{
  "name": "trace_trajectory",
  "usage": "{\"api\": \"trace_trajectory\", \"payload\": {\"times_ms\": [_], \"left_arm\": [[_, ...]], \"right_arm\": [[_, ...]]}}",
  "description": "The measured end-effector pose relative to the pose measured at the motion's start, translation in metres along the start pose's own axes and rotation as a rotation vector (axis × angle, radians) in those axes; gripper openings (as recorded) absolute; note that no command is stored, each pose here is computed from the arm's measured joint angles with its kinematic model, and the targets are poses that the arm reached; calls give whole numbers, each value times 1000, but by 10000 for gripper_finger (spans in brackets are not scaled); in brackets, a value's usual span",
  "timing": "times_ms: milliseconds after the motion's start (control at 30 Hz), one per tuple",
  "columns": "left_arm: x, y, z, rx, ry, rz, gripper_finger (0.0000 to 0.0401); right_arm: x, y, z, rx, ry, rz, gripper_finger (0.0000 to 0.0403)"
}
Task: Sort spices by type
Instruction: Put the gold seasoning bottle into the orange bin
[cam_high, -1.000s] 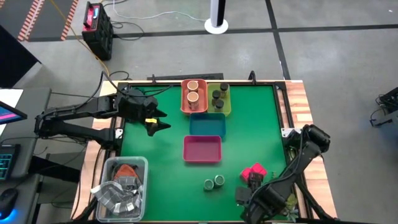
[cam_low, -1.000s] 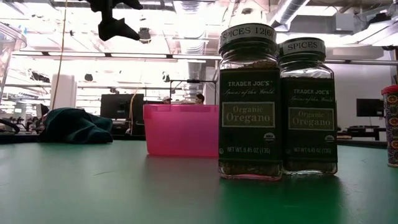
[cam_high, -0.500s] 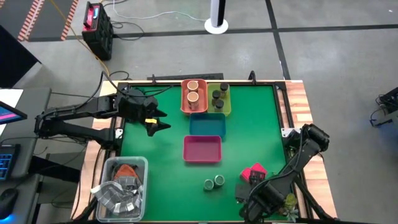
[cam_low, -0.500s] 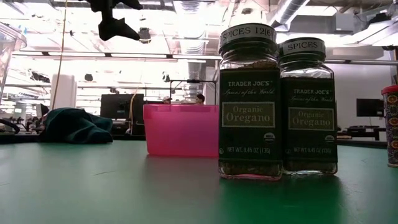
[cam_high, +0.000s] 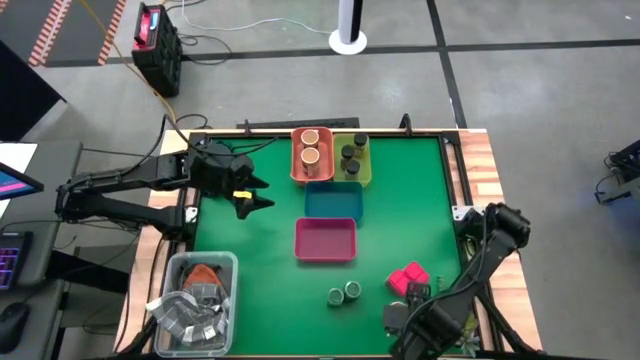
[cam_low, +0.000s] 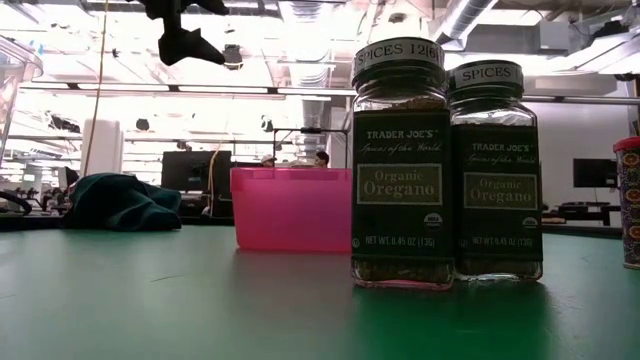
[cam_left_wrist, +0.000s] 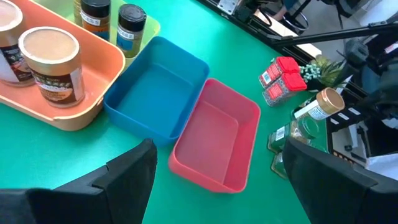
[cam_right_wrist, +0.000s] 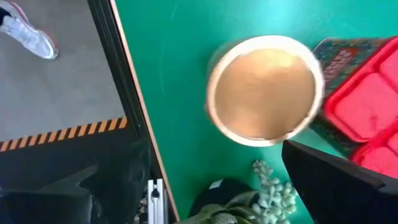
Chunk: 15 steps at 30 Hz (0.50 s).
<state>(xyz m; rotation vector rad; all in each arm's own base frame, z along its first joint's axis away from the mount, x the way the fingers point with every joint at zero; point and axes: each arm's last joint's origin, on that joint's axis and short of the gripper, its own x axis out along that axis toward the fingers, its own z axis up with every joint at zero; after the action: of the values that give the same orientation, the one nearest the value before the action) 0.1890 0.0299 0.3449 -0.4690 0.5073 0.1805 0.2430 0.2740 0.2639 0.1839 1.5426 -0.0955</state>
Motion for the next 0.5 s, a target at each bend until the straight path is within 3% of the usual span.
{"api": "trace_trajectory", "payload": {"times_ms": [500], "left_arm": [[0, 1, -3, 5, 39, -8, 329]], "right_arm": [[17, -15, 15, 24, 32, -43, 400]]}}
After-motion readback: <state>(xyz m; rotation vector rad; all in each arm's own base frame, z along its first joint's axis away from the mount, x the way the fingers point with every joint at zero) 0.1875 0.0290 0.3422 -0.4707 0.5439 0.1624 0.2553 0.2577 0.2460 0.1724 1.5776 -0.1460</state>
